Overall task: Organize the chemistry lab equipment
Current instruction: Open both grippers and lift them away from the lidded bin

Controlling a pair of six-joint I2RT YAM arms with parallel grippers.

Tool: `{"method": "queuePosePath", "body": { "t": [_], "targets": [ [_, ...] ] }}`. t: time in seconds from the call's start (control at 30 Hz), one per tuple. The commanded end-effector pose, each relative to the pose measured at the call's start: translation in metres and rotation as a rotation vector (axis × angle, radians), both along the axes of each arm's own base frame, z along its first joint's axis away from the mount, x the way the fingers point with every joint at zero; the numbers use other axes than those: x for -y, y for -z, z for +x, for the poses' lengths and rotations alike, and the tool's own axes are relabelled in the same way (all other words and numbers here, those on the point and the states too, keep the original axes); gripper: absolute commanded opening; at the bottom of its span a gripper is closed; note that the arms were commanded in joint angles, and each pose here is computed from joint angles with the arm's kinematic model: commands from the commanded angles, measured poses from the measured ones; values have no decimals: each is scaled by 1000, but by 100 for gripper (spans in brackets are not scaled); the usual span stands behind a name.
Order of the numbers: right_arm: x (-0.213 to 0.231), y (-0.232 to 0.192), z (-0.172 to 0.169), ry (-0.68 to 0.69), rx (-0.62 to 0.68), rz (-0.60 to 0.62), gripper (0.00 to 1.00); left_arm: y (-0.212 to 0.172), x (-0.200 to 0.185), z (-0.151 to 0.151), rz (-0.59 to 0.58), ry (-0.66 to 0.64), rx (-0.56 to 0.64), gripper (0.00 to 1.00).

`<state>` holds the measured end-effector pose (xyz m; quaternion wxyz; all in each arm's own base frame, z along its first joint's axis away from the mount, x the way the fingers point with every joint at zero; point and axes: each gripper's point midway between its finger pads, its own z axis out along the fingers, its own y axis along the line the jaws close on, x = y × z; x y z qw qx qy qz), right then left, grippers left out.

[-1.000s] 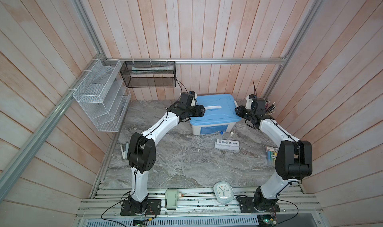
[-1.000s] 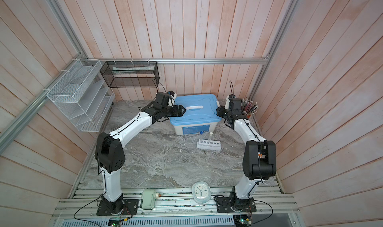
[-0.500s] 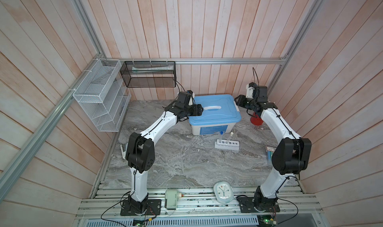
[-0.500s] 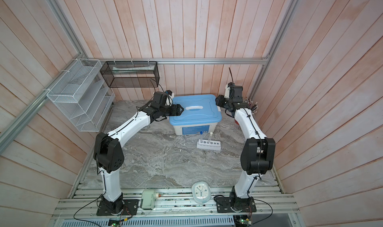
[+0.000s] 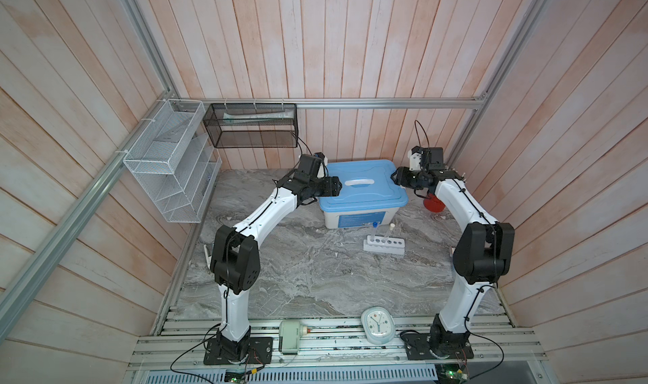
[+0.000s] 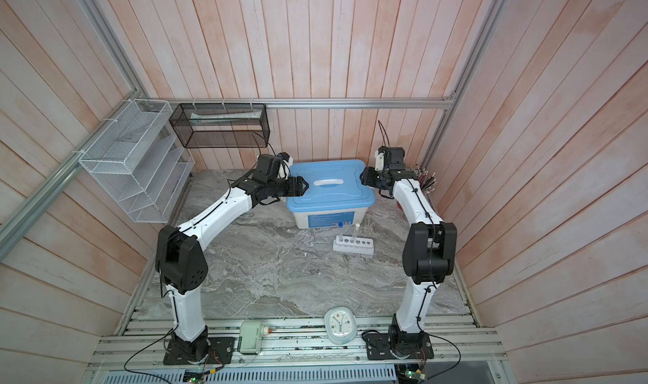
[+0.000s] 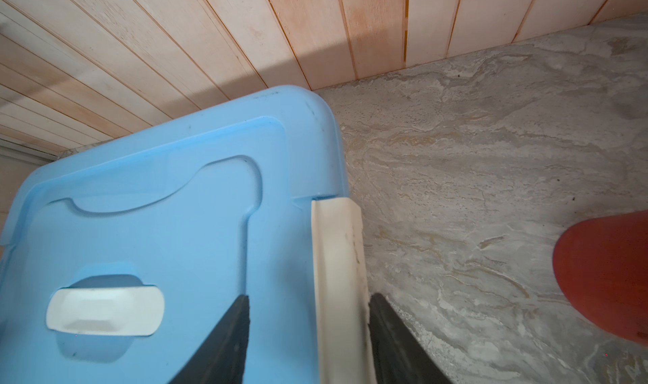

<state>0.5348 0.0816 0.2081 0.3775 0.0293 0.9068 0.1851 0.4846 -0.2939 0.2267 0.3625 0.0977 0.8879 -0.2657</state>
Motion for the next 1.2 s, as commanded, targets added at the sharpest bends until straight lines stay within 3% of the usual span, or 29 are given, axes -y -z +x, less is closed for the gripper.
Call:
{"method": "queuePosePath", "body": {
  "t": [0.0,0.4,0.53,0.6,0.67,0.8,1.0,1.17],
  "targets": [
    [0,17,-3,-15,-36,-24,52,-11,-6,-5,-1,0,12,83],
    [7,35,-10,20,-56,-38,36,-14,-9,-7,0,-8,13,83],
    [7,29,-10,26,-48,-52,33,-41,-11,-13,-22,-6,53,83],
    [5,22,-10,21,-36,-45,35,-59,-16,-15,-29,-12,90,83],
    [3,11,-8,14,-21,-41,44,-74,-26,-17,-48,-27,113,83],
    [5,-14,-5,32,18,-81,53,-78,-69,-15,-143,-96,100,83],
    [-1,-61,-3,72,121,-149,55,-53,-112,-20,-240,-134,22,90],
    [-59,-78,-14,-28,190,-174,55,-39,-108,-21,-288,-102,-5,90]
  ]
}}
